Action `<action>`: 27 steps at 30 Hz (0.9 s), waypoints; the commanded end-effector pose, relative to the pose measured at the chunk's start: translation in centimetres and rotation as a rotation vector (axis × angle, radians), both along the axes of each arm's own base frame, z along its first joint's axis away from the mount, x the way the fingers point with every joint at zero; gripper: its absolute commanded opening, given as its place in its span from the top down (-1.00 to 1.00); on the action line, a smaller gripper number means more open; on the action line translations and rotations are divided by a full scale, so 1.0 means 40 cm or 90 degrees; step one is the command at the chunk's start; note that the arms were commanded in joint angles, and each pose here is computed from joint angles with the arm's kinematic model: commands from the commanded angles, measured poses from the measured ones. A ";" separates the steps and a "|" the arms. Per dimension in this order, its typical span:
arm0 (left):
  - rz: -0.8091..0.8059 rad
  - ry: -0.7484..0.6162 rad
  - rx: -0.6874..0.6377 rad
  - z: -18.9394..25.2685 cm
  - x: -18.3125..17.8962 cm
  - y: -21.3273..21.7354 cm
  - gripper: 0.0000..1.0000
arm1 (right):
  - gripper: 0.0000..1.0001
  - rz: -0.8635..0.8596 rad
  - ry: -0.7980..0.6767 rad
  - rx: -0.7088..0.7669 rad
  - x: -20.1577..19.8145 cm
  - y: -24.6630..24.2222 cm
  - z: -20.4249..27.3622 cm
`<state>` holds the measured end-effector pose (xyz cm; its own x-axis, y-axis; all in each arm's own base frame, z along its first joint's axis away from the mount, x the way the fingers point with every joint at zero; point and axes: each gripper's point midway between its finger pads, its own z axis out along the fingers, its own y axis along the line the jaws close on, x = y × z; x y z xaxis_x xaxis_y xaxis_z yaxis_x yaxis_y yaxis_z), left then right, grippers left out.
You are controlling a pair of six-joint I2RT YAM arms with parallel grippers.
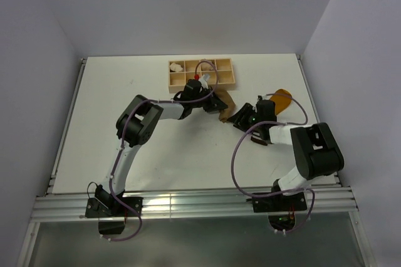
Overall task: Roll the socks
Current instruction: Roll the sock at the center of the board.
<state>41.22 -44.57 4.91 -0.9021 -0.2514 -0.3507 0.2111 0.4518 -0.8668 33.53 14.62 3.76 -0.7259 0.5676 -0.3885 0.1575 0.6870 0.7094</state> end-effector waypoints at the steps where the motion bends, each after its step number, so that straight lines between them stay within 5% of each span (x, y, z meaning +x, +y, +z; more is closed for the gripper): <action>1: -0.021 0.036 0.048 -0.093 -0.029 0.015 0.99 | -0.08 -0.012 -0.105 0.087 0.056 0.019 0.066; 27: -0.140 -0.058 -0.009 -0.067 -0.040 -0.036 0.89 | -0.11 -0.109 -0.122 0.192 0.103 -0.013 0.015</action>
<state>41.07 -45.95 5.14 -0.8850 -0.1205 -0.4498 0.3802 0.3708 -0.8474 36.26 14.59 3.31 -0.5805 0.7642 -0.2812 0.1247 0.4247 0.8967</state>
